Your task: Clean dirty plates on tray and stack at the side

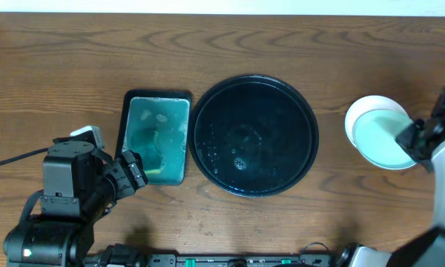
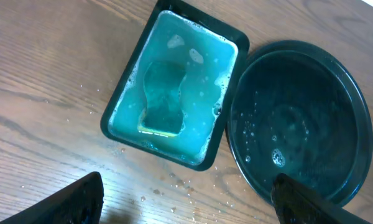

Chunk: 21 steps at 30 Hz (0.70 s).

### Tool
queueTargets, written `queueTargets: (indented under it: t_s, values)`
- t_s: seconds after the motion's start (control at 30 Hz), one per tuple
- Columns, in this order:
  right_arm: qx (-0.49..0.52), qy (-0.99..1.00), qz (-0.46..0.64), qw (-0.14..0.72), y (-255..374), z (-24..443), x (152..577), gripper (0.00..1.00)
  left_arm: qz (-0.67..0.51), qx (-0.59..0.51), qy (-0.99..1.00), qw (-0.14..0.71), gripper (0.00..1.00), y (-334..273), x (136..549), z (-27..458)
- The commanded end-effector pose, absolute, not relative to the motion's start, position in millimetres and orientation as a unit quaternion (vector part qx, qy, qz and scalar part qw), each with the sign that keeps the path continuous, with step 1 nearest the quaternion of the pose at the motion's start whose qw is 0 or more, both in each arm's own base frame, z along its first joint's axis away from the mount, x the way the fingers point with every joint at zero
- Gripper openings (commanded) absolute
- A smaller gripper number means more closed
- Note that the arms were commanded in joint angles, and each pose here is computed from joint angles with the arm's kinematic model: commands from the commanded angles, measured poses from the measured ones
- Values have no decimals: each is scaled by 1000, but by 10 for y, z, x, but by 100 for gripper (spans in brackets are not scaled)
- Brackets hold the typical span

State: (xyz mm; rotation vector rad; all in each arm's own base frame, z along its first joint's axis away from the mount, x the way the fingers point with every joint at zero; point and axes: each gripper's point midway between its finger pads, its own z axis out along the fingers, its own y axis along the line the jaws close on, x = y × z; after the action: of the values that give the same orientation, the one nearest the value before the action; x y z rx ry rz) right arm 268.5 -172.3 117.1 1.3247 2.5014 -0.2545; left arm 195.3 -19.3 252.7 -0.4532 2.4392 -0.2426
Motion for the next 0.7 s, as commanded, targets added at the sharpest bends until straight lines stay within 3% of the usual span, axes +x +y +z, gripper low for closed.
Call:
queueTargets:
  t_s: [0.0,0.23,0.37,0.53,0.67]
  values:
    - [523,840,-114,87,-2031,872,2391,1,-95,-172,926,322,87,-193,1958,2566]
    - [566,823,-33,21,-2020,391,2329,1,-95,-173,926,322,87,-193,1957,2565]
    - [542,838,41,35,-1876,243,2606,1,-95,-172,926,322,87,-193,1958,2566]
    - [438,871,172,140,-1623,528,3185,1,-95,-173,926,322,87,-193,1957,2565]
    - [401,874,190,199,-1526,925,3319,1,-95,-172,926,322,87,-193,1958,2566]
